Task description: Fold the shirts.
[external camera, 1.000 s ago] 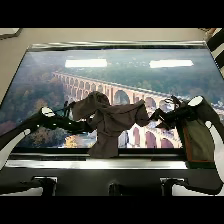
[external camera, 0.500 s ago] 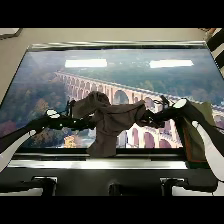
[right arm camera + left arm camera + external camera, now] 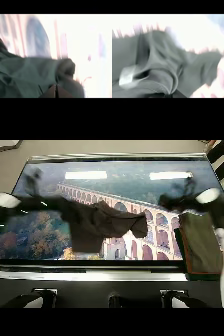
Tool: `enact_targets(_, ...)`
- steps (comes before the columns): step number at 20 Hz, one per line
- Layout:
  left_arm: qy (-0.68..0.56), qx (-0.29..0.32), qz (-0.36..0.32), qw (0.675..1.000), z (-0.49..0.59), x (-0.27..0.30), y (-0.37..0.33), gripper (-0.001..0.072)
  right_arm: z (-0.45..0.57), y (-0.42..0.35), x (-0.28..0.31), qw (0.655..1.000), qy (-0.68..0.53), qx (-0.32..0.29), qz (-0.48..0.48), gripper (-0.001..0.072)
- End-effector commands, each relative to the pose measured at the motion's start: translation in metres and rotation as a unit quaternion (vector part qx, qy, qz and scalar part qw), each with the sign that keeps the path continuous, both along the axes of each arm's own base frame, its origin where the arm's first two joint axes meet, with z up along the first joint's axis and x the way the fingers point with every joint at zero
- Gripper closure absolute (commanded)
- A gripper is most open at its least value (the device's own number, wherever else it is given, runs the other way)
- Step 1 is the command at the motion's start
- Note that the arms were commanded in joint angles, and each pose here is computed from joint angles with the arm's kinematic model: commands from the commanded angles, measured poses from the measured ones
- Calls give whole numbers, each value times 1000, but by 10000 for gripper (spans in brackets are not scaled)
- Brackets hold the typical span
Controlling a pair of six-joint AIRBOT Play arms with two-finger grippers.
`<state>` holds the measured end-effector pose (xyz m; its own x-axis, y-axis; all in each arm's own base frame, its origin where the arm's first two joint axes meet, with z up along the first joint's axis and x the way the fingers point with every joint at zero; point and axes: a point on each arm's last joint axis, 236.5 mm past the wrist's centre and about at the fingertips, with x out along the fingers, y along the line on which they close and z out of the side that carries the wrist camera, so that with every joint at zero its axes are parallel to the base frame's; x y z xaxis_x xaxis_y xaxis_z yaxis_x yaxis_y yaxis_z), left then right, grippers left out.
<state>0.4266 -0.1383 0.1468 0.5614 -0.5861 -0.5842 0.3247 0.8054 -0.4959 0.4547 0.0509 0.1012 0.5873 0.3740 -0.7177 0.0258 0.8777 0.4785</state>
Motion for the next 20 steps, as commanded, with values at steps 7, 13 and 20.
enact_targets(7,-138,38,70,987,165,-55,70,665,96,-25,-93,999,6,-47,-4,90)
enact_targets(13,-41,28,65,997,87,-54,70,666,-84,82,-120,968,200,151,29,79)
enact_targets(20,-57,36,71,995,95,-56,74,665,-168,220,-74,960,214,180,-19,72)
